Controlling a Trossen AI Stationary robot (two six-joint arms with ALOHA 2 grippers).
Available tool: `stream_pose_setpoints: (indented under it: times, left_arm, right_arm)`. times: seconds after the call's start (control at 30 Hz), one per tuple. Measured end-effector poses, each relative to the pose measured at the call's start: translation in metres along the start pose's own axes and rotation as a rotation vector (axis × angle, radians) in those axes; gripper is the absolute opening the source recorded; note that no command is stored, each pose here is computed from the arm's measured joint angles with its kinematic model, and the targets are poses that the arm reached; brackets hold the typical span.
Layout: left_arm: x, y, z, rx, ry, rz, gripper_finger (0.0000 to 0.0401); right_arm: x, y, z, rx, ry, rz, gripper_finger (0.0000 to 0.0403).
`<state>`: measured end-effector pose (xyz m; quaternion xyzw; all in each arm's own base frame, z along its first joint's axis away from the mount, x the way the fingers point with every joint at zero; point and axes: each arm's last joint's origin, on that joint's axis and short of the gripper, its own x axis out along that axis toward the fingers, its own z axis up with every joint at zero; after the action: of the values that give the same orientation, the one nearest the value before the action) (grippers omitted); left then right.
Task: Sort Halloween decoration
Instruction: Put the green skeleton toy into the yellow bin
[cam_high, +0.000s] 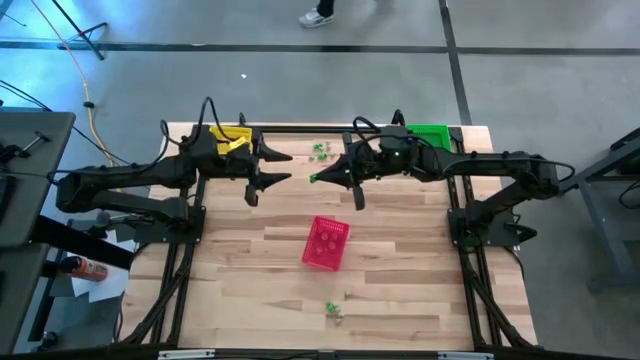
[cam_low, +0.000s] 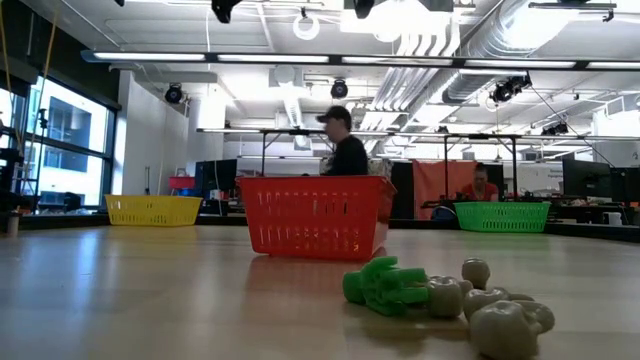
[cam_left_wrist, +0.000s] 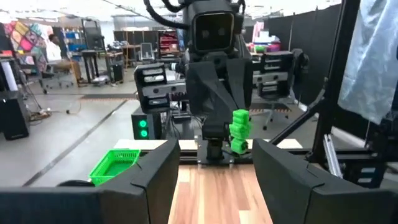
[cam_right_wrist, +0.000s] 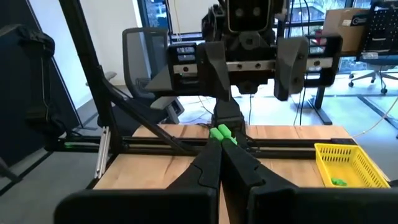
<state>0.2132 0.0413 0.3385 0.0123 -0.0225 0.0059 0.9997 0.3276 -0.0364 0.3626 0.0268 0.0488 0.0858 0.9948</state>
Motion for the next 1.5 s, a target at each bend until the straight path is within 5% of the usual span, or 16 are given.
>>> stream_pose_setpoints:
  times: [0.27, 0.83, 1.03, 1.27, 1.5]
  left_arm:
    - [0.028, -0.009, -0.018, -0.013, 0.047, -0.103, 0.0190]
    - [0.058, -0.006, -0.014, 0.009, 0.051, -0.127, 0.0185]
    - [0.058, -0.006, -0.014, 0.009, 0.051, -0.130, 0.0134]
    - [0.057, -0.005, -0.014, 0.007, 0.056, -0.117, 0.0016]
    - [0.057, -0.003, -0.016, -0.003, 0.071, -0.105, 0.0013]
  right_arm:
    - [0.001, 0.000, 0.002, -0.016, -0.031, 0.001, 0.0000]
    - [0.003, 0.000, 0.000, -0.019, -0.017, 0.016, 0.0000]
    - [0.003, 0.000, -0.001, -0.018, -0.010, 0.016, 0.0000]
    - [0.003, 0.000, -0.002, -0.015, -0.003, 0.014, 0.0000]
    - [0.003, -0.002, -0.003, -0.003, 0.015, -0.023, 0.0000]
